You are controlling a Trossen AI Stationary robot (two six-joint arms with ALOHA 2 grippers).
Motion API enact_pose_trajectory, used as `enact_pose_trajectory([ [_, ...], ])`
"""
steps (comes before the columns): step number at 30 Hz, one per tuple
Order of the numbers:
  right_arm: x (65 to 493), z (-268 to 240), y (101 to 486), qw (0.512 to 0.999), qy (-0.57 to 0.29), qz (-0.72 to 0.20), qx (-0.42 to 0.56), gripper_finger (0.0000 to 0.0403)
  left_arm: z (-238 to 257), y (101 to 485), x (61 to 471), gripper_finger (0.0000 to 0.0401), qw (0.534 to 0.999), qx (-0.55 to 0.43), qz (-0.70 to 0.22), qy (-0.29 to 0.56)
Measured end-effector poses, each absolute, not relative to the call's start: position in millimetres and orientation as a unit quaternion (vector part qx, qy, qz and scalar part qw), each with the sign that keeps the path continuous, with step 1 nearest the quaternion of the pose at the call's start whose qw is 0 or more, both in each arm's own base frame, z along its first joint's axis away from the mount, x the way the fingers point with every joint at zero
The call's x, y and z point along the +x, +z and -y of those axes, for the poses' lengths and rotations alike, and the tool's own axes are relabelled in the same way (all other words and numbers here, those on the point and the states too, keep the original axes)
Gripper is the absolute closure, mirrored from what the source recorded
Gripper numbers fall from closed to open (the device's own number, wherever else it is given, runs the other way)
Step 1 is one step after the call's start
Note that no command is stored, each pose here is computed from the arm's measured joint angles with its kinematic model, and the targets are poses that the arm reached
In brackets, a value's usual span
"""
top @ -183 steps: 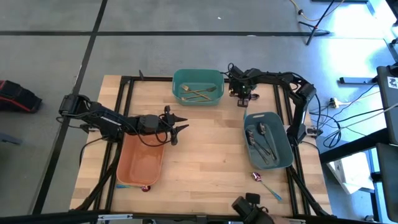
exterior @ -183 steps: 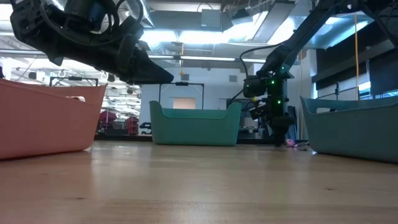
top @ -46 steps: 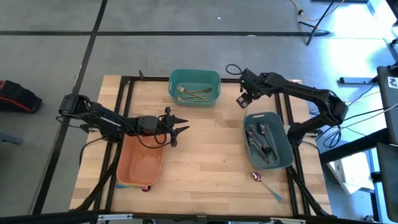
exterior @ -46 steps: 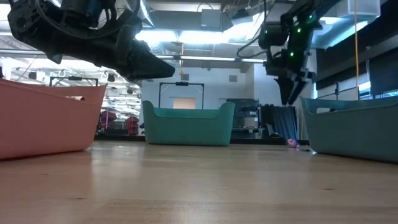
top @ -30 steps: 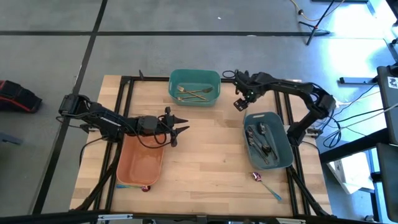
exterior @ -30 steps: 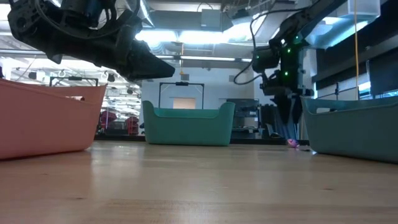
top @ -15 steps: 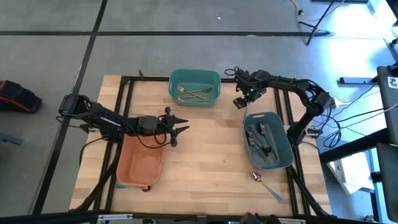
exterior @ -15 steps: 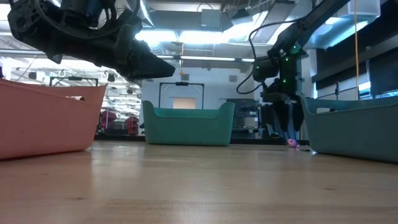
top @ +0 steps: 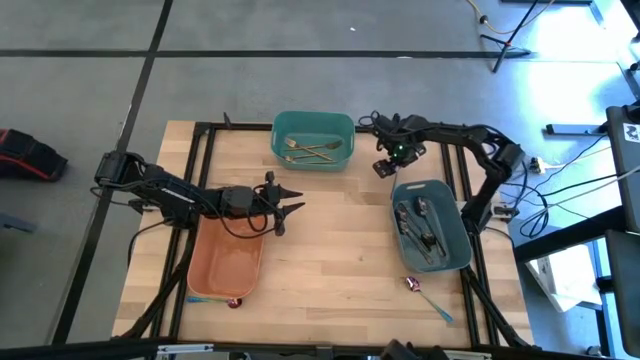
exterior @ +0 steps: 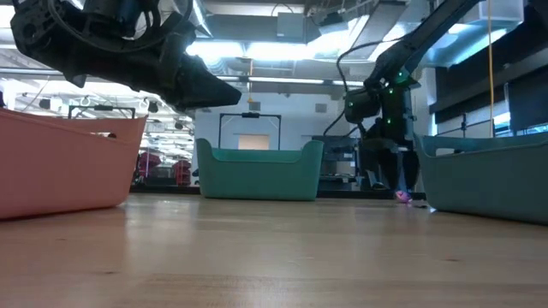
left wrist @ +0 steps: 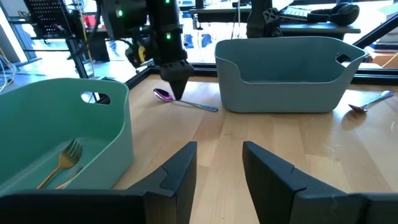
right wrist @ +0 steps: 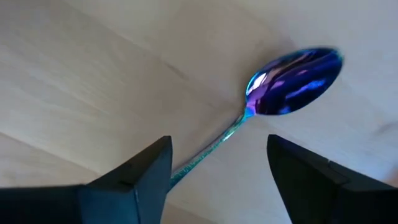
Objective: Sort silverware by color (type)
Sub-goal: Put the purple spoon into the orange bin
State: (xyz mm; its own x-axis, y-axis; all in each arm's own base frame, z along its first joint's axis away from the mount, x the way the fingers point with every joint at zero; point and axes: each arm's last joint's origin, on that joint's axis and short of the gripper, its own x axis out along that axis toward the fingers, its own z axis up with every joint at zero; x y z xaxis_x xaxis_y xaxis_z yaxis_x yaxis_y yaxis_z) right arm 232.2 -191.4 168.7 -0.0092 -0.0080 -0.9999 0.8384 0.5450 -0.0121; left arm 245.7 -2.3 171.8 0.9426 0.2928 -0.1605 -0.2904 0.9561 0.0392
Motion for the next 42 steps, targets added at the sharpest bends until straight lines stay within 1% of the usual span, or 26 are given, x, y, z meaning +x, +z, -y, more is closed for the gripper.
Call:
enact_pose_trajectory([
  [8, 235.4, 194.1, 148.0, 0.594, -0.338, -0.647, 0.338, 0.0194, 2.3, 171.8, 245.7, 0.0275, 0.986, 0.008, -0.083, 0.148],
  [16, 238.6, 196.3, 137.0, 0.586, -0.335, -0.653, 0.342, 0.0237, 2.2, 171.8, 245.7, 0.0275, 0.985, 0.008, -0.083, 0.148],
  [25, 239.5, 196.5, 135.5, 0.592, -0.326, -0.657, 0.334, 0.0301, 2.3, 171.8, 245.7, 0.0275, 0.985, 0.008, -0.083, 0.148],
  [42, 240.5, 198.4, 134.0, 0.618, -0.295, -0.672, 0.28, 0.0398, 2.2, 171.7, 245.7, 0.0275, 0.985, 0.008, -0.083, 0.148],
])
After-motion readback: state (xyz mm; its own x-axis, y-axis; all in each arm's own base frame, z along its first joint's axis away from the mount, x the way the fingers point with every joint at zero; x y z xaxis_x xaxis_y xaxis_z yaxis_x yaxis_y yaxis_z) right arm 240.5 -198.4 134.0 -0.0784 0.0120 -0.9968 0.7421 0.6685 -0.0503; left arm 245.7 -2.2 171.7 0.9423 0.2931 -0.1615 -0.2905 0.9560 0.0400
